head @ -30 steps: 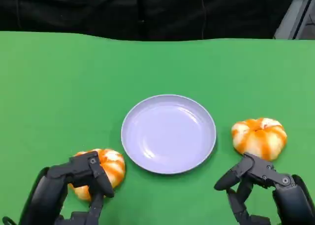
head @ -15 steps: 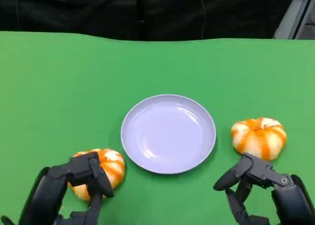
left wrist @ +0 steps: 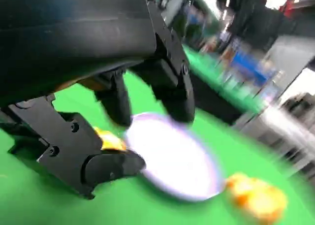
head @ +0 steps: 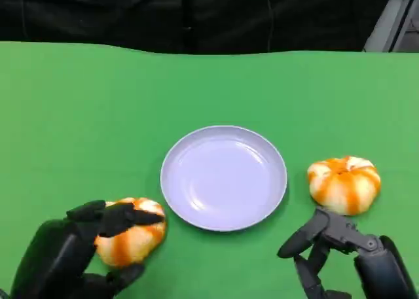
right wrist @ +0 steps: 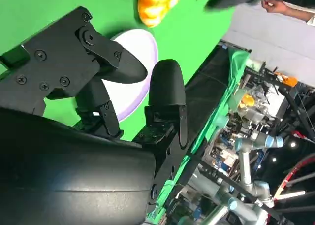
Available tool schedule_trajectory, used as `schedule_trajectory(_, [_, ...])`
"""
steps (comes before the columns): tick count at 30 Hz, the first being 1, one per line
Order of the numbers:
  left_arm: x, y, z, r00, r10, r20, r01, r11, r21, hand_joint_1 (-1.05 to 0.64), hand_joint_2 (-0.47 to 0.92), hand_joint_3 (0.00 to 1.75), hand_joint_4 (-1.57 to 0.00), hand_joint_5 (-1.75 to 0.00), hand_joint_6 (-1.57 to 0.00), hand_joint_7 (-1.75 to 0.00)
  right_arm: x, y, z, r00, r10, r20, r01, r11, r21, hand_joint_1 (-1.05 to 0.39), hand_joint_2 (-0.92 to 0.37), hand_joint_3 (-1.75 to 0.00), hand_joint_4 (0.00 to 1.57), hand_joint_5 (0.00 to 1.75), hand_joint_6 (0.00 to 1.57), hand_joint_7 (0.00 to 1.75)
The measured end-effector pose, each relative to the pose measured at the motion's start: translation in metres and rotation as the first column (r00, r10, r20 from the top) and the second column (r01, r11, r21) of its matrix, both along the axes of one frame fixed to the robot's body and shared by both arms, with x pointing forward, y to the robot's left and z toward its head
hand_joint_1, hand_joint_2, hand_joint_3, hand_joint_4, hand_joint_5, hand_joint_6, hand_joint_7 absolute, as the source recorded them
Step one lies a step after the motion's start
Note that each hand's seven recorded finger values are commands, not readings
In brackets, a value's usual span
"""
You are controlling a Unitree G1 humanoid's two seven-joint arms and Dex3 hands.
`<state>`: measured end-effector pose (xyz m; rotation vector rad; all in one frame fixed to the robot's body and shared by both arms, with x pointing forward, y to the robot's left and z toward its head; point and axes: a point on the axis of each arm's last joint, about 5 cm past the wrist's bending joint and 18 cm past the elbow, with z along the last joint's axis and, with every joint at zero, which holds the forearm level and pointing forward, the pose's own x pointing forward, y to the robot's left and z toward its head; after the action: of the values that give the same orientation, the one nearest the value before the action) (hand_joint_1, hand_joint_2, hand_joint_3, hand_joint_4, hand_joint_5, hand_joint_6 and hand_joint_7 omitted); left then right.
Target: Grasp the bread from the table and place it into the plate.
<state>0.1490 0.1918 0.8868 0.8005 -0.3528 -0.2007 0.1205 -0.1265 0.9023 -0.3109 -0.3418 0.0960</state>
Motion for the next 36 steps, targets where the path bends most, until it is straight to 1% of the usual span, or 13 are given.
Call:
schedule_trajectory(2, [0.001,-0.001,0.002,1.0,0.015,-0.019,-0.014,0.998,0.058,-0.51,0.9,0.03,-0.16,-0.47,-0.29,0.0,0.0,0.001,0.0001,1.0,0.0,0.0,0.0,1.0,0.003,-0.15,-0.42,-1.22,0.79,1.63,0.72,1.24])
schedule_trajectory(6, [0.001,-0.003,0.004,1.0,0.023,-0.019,-0.022,0.997,0.071,-0.51,0.91,0.02,-0.15,-0.48,-0.29,0.0,0.0,0.001,0.0,1.0,-0.001,-0.001,0.001,1.0,0.0,-0.15,-0.42,-1.22,0.79,1.63,0.72,1.24])
schedule_trajectory(7, [0.001,-0.004,0.004,1.0,0.024,-0.02,-0.022,0.997,0.072,-0.58,0.92,0.02,-0.09,-0.45,-0.2,0.0,0.0,0.001,0.0,1.0,-0.002,-0.001,0.002,1.0,0.0,-0.15,-0.42,-1.21,0.79,1.64,0.72,1.23])
schedule_trajectory(8, [0.002,-0.005,0.005,0.999,0.027,-0.031,-0.024,0.994,0.103,-0.6,0.92,0.02,-0.07,-0.45,-0.17,0.0,0.0,0.001,-0.0002,1.0,-0.004,-0.002,0.004,1.0,0.0,-0.15,-0.42,-1.21,0.79,1.64,0.72,1.23])
schedule_trajectory(11, [0.01,-0.011,0.01,0.994,0.044,-0.098,-0.015,0.96,0.279,-0.63,0.92,0.03,-0.05,-0.44,-0.14,0.0,0.0,0.002,0.0,1.0,-0.005,-0.001,0.005,1.0,0.002,-0.15,-0.43,-1.19,0.79,1.64,0.72,1.23])
schedule_trajectory(14, [0.015,-0.015,0.015,0.992,0.057,-0.11,-0.017,0.942,0.335,-0.65,0.91,0.02,-0.04,-0.44,-0.13,0.0,0.0,0.002,-0.0003,1.0,-0.009,-0.002,0.009,1.0,0.003,-0.14,-0.42,-1.2,0.79,1.62,0.72,1.23])
schedule_trajectory(18, [0.029,-0.029,0.02,0.978,0.087,-0.187,0.015,0.876,0.482,-0.68,0.91,0.01,-0.03,-0.46,-0.12,0.0,0.001,0.003,-0.0003,1.0,-0.011,0.001,0.011,1.0,0.008,-0.13,-0.41,-1.21,0.79,1.61,0.72,1.24])
schedule_trajectory(21, [0.032,-0.035,0.022,0.977,0.091,-0.194,0.019,0.864,0.502,-0.68,0.91,0.01,-0.03,-0.47,-0.12,0.0,0.001,0.003,-0.0007,1.0,-0.014,0.0,0.014,1.0,0.009,-0.13,-0.41,-1.21,0.8,1.6,0.72,1.24])
schedule_trajectory(25, [0.032,-0.038,0.021,0.973,0.109,-0.203,0.014,0.851,0.526,-0.71,0.91,0.0,0.0,-0.48,-0.11,0.0,0.0,0.003,-0.0006,1.0,-0.013,0.0,0.013,1.0,0.01,-0.14,-0.42,-1.21,0.81,1.64,0.72,1.24])
schedule_trajectory(28, [0.033,-0.04,0.021,0.969,0.127,-0.212,0.01,0.839,0.545,-0.7,0.91,0.0,0.0,-0.48,-0.1,0.0,0.0,0.004,-0.0006,1.0,-0.012,-0.001,0.012,1.0,0.014,-0.14,-0.42,-1.2,0.8,1.63,0.72,1.24])
schedule_trajectory(32, [0.034,-0.042,0.021,0.968,0.129,-0.214,0.011,0.835,0.55,-0.68,0.92,0.01,-0.01,-0.48,-0.11,0.0,0.0,0.005,-0.0007,1.0,-0.014,-0.003,0.014,1.0,0.018,-0.14,-0.42,-1.19,0.8,1.62,0.72,1.24])
schedule_trajectory(36, [0.041,-0.046,0.012,0.957,0.156,-0.244,0.021,0.803,0.595,-0.67,0.92,0.01,-0.04,-0.48,-0.14,-0.01,0.0,0.005,-0.0008,1.0,-0.014,-0.004,0.014,1.0,0.015,-0.14,-0.42,-1.2,0.8,1.62,0.72,1.23])
